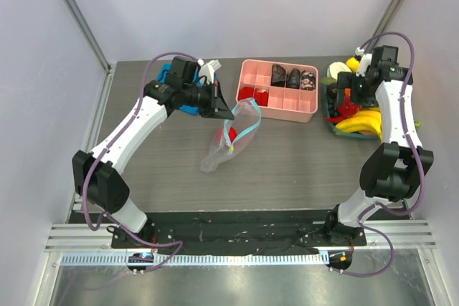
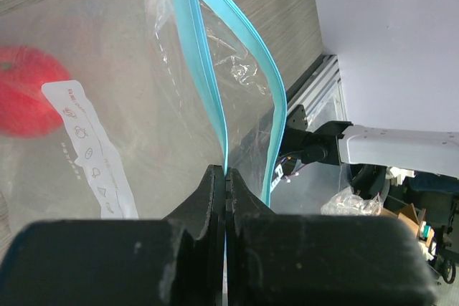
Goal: Place the food in the zip-top bag and seal the zipper
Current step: Pick up the fake fruit from the bin.
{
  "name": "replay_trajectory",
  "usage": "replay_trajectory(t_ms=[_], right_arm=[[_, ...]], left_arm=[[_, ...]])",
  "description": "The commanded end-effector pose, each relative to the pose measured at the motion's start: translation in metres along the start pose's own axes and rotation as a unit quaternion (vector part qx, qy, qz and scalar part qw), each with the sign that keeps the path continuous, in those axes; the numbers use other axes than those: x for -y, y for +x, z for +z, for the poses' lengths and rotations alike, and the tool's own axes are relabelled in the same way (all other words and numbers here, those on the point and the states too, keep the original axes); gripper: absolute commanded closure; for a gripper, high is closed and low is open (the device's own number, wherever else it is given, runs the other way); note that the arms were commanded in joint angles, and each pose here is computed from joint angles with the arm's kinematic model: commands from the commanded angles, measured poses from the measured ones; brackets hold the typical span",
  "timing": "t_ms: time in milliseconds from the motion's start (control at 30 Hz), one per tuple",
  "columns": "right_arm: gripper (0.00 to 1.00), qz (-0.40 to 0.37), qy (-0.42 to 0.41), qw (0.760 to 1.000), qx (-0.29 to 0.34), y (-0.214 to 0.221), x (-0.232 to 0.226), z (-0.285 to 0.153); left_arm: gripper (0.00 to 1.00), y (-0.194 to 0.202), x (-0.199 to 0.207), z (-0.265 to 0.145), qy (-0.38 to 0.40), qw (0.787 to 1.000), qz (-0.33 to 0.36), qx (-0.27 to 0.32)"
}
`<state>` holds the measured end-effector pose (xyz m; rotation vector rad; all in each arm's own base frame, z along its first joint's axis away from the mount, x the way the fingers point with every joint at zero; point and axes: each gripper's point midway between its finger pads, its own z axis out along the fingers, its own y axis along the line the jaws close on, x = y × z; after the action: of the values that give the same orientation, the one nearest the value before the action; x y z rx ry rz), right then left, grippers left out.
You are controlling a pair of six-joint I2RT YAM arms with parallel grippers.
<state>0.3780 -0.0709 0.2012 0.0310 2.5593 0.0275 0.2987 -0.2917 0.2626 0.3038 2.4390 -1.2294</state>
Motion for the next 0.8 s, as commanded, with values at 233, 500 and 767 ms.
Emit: replay_trajectory(t_ms=[233, 500, 767], right_arm=[[0.00, 0.087, 0.037, 0.996, -0.007, -0.015, 0.012, 0.046], [0.07, 0.091, 0.058, 0.994, -0.005, -0.019, 0.022, 0.060], [0.31, 0.092, 0.067, 0.993, 0.011, -0.025, 0.027, 0.055]], left_arm=[[1.00, -0.006, 0.004, -0.010, -0.005, 1.000, 0.027, 0.013], [1.00, -0.003, -0.002, -0.008, -0.014, 1.000, 0.023, 0.009], [1.00, -0.004, -0.005, -0.007, -0.018, 1.000, 0.024, 0.007]])
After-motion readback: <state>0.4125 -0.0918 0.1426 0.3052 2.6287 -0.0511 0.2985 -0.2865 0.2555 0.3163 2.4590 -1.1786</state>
